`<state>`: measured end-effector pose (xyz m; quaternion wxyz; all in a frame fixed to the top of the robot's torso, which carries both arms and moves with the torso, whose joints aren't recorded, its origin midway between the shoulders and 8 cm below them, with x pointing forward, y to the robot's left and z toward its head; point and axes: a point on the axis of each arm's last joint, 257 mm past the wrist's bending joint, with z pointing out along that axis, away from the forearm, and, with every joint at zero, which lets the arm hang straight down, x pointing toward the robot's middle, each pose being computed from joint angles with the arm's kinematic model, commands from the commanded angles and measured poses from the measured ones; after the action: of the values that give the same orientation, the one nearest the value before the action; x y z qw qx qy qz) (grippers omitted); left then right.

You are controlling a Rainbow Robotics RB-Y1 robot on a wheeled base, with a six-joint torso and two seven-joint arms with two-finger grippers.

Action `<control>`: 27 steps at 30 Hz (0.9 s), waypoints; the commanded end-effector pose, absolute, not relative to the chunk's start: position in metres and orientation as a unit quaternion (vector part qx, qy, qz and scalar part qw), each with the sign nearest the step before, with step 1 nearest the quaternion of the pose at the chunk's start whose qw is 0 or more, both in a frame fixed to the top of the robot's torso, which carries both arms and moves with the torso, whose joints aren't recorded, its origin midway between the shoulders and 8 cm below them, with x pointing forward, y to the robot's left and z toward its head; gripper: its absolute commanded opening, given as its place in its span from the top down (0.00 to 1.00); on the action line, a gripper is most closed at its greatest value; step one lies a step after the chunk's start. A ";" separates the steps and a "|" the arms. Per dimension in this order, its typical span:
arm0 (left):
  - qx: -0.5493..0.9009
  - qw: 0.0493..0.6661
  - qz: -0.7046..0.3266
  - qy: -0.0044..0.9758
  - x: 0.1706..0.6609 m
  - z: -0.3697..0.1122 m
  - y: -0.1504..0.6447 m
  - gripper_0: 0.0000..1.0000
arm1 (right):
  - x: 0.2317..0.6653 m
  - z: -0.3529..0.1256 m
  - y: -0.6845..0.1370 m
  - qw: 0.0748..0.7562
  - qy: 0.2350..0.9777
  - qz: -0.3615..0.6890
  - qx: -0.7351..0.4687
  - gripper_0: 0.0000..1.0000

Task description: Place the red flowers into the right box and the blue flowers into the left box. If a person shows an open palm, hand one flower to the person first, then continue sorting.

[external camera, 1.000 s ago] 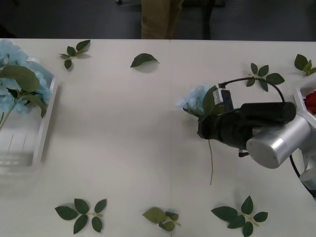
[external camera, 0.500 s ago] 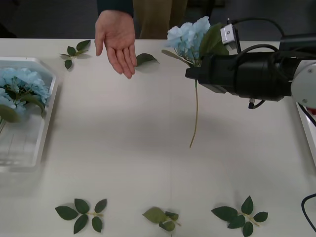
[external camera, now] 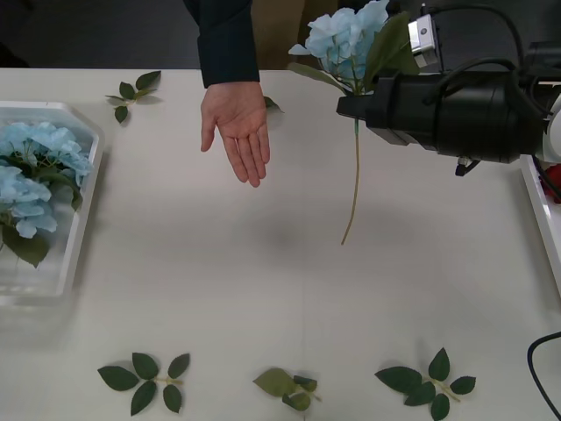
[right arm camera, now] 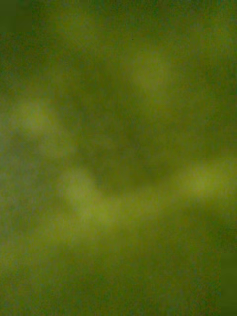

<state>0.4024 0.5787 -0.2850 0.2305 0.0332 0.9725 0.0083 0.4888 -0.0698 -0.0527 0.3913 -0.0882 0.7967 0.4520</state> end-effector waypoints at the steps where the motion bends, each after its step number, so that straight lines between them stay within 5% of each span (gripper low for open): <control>1: 0.083 0.252 0.027 0.964 0.416 -0.271 0.583 0.12 | 0.505 -0.013 -0.075 0.463 0.774 0.418 -0.114 1.00; 12: 0.114 0.214 0.015 0.970 0.409 -0.266 0.568 0.12 | 0.520 0.078 -0.090 0.644 0.689 0.290 -0.163 1.00; 21: 0.172 0.192 -0.015 0.966 0.435 -0.199 0.522 0.12 | 0.481 0.144 -0.066 0.735 0.622 0.195 -0.186 1.00; 27: 0.234 0.223 -0.033 0.946 0.459 -0.160 0.474 0.12 | 0.494 0.155 -0.040 0.767 0.601 0.150 -0.167 1.00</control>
<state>0.4399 0.4914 -0.1985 0.1865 0.1842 0.9643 -0.0388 0.5048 -0.0824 0.1345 0.7552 -0.1535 0.6252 0.1232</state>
